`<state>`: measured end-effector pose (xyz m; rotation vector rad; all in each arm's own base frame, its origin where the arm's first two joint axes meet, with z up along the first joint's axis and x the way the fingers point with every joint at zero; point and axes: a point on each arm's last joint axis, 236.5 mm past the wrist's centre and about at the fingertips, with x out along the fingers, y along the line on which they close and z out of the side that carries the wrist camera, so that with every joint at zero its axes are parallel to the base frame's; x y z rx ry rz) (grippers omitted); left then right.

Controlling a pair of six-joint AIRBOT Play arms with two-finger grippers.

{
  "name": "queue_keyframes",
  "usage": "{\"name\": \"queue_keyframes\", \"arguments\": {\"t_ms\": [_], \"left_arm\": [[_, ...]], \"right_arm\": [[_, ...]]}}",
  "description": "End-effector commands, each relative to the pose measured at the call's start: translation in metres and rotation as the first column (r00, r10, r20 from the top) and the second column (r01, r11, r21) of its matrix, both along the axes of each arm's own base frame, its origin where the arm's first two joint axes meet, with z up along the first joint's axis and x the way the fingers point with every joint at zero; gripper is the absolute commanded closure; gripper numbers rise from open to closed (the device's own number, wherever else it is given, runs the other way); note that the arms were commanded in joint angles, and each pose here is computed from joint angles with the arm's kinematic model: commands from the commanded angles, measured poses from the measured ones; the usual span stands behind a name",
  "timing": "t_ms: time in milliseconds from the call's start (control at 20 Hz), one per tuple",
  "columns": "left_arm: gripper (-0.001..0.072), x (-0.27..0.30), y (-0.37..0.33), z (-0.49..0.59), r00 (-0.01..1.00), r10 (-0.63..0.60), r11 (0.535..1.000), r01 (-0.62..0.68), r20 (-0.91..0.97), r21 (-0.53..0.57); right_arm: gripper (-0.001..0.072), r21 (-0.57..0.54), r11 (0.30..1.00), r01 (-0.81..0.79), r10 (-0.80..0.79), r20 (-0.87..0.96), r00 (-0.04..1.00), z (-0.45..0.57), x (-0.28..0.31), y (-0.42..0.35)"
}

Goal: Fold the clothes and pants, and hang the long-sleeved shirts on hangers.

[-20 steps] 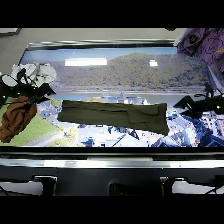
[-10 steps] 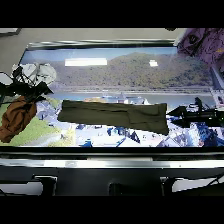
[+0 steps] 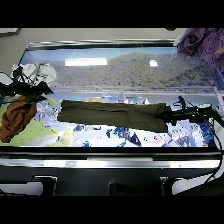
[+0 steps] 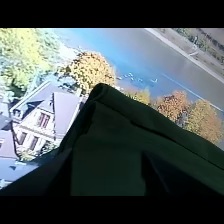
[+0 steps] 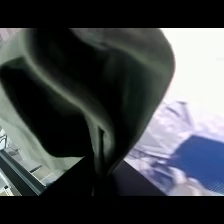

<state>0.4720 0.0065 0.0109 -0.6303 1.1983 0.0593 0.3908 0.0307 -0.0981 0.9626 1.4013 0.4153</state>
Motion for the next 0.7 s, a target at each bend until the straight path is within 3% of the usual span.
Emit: {"name": "queue_keyframes", "arguments": {"t_ms": [0, 50, 200, 400, 650], "left_arm": [[0.058, 0.004, -0.026, 0.003, 1.0, -0.012, 0.996, 0.013, 0.008, -0.09], [0.0692, 0.005, -0.039, 0.001, 0.999, -0.033, 0.994, 0.033, 0.005, -0.104], [0.0692, -0.001, -0.101, -0.015, 0.988, -0.15, 0.981, 0.145, -0.025, -0.128], [0.0692, -0.012, -0.234, -0.041, 0.959, -0.284, 0.925, 0.272, -0.011, -0.265], [0.0693, -0.045, -0.405, -0.06, 0.964, -0.265, 0.82, 0.228, 0.005, -0.525]], "right_arm": [[0.0683, -0.045, 0.998, 0.033, -0.033, 0.001, 0.999, 0.025, 0.007, -0.002], [0.0683, -0.09, 0.995, 0.037, -0.037, 0.007, 0.999, 0.037, 0.007, -0.009], [0.0684, -0.21, 0.976, 0.049, -0.044, 0.027, 0.999, 0.083, 0.006, -0.029], [0.0684, -0.318, 0.945, 0.079, -0.057, 0.079, 0.995, 0.148, 0.006, -0.047], [0.0684, -0.394, 0.914, 0.097, -0.056, 0.113, 0.992, 0.202, 0.0, -0.059]]}}
